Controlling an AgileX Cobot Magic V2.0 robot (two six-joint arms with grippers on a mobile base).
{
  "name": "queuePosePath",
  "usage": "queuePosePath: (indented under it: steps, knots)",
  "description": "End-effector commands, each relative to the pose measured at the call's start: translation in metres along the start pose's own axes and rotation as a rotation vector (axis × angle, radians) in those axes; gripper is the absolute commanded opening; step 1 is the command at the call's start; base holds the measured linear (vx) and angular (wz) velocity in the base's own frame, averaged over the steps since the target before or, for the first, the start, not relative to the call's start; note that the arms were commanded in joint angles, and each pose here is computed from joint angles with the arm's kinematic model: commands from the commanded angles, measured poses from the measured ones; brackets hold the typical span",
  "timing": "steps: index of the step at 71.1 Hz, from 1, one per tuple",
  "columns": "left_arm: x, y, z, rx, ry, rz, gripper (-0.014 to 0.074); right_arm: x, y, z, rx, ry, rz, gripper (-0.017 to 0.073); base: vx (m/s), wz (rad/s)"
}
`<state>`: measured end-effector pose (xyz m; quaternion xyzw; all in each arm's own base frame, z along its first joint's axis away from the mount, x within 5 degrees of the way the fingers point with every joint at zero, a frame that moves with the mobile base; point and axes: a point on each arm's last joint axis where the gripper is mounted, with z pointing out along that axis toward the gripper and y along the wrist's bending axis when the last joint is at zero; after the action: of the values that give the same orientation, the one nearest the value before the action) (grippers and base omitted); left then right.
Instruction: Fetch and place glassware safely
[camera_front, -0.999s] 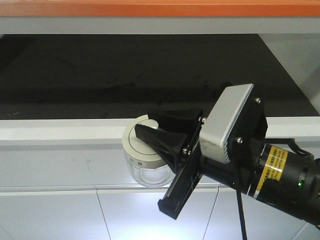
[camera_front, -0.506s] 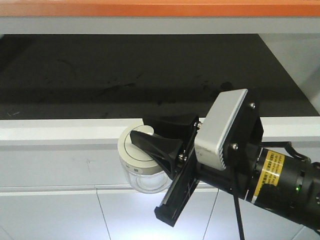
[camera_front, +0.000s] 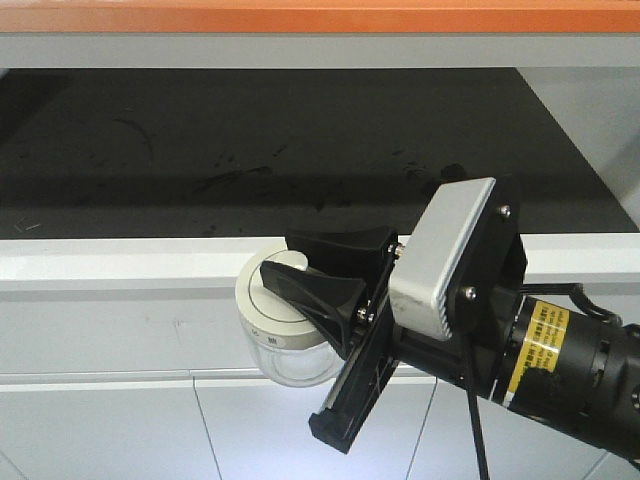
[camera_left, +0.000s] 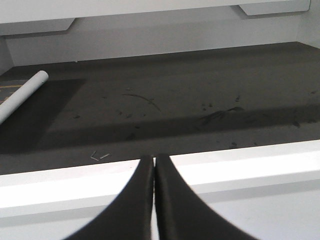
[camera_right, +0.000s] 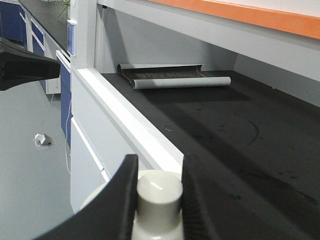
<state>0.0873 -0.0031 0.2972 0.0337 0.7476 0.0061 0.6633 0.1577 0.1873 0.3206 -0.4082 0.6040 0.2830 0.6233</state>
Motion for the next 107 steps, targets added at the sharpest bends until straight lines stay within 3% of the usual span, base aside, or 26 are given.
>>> queuePosePath:
  steps: [1,57,107]
  knots:
    - [-0.0144,0.0009,-0.0017,-0.006,-0.092,-0.008,-0.0007,-0.0229,0.0007,-0.0047,-0.019,-0.127,0.000,-0.0003,0.00,0.00]
    - [-0.0144,0.0009,-0.0017,-0.006,-0.092,-0.008,-0.0007,-0.0228,0.0007,-0.0045,-0.020,-0.127,0.001,-0.0003,-0.01,0.16]
    - [-0.0144,0.0009,-0.0017,-0.006,-0.092,-0.008,-0.0007,-0.0228,0.0007,-0.0045,-0.020,-0.127,0.001,-0.0003,-0.02,0.49]
